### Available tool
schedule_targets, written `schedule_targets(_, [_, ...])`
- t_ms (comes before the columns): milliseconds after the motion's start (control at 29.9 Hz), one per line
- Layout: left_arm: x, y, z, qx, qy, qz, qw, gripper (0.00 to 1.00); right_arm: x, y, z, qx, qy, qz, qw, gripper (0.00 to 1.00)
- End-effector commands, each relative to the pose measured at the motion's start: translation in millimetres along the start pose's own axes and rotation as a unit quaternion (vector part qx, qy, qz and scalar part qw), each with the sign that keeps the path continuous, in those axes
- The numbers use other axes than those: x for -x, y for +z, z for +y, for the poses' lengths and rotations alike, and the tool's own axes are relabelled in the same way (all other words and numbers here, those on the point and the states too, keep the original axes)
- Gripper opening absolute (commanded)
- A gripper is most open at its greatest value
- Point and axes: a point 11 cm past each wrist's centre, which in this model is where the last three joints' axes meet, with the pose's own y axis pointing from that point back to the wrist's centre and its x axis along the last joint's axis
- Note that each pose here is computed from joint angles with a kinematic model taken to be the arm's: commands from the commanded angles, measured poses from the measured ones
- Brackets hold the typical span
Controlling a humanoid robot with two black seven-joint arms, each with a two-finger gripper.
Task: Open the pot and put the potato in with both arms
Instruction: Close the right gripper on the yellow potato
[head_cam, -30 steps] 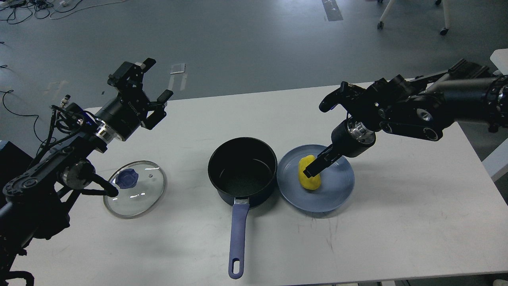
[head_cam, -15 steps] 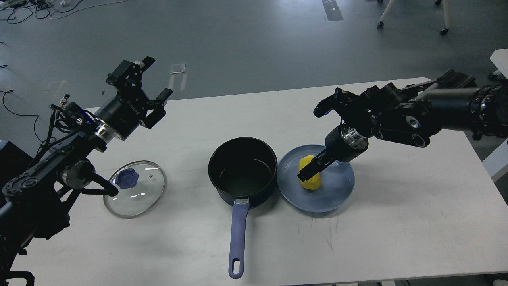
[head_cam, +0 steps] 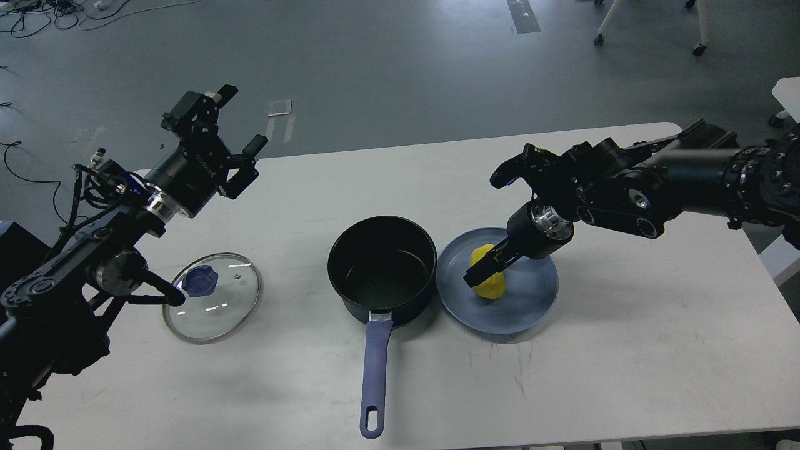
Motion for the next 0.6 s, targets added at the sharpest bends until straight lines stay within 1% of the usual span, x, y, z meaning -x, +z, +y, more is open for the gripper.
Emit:
schedule_targets(0, [0.7,-0.3,-0.4,0.0,-0.001,0.001,1.0,0.98,-1.5,-1.7,-2.3,0.0,0.001,0.002,1.0,0.98])
schedule_targets(200, [-0.4,0.1,0.2,0.001,0.001,0.001,1.0,0.98,0.9,-2.1,-8.2,-0.001,-0.001,0.0,1.0,0.96])
schedule_targets(267, [-0.2,-0.2,0.4,0.0,0.001,0.001,1.0,0.98,2.7,-3.3,-11.2,-0.002,-0.004,0.001,1.0,0.93])
schedule_targets(301, [-0.2,-0.2,0.4,0.0,0.001,0.001,1.0,0.98,2.7,-3.3,-11.2,-0.002,-0.004,0.001,1.0,0.93])
schedule_targets(334, [-0.6,-0.3,0.6,0.0,0.001,0.001,1.0,0.98,2.4,-2.2,-11.0,-0.001,-0.003,0.0,1.0,0.9])
schedule_targets(368, [-0.6,-0.3,0.6,0.0,0.001,0.001,1.0,0.98,2.7,-2.0,-11.0,0.0,-0.003,0.0,1.0,0.83])
schedule_targets(401, [-0.2,-0.2,0.4,0.0,0.001,0.001,1.0,0.98,3.0,-1.7,-11.0,0.001,-0.004,0.0,1.0,0.61])
schedule_targets(434, [-0.2,-0.2,0.4,0.0,0.001,0.001,1.0,0.98,3.6,-1.8,-11.3,0.0,-0.005,0.0,1.0,0.46])
schedule_targets(468, [-0.2,-0.2,0.4,0.0,0.001,0.001,1.0,0.98,4.0,-0.9,-10.9,0.001,-0.005,0.0,1.0,0.39])
schedule_targets(501, [-0.2,-0.2,0.4,0.0,0.001,0.001,1.0,0.98,4.5,-0.5,-10.7,0.003,-0.007,0.001,1.0,0.22])
schedule_targets(535, [-0.6,-0.3,0.6,0.0,0.001,0.001,1.0,0.98,5.5,-0.3,-10.7,0.003,-0.008,0.001,1.0,0.16])
schedule_targets(568, [-1.2,0.0,0.9,0.0,0.002,0.0,1.0,0.98,5.3,0.5,-9.9,0.004,-0.008,0.001,1.0,0.15])
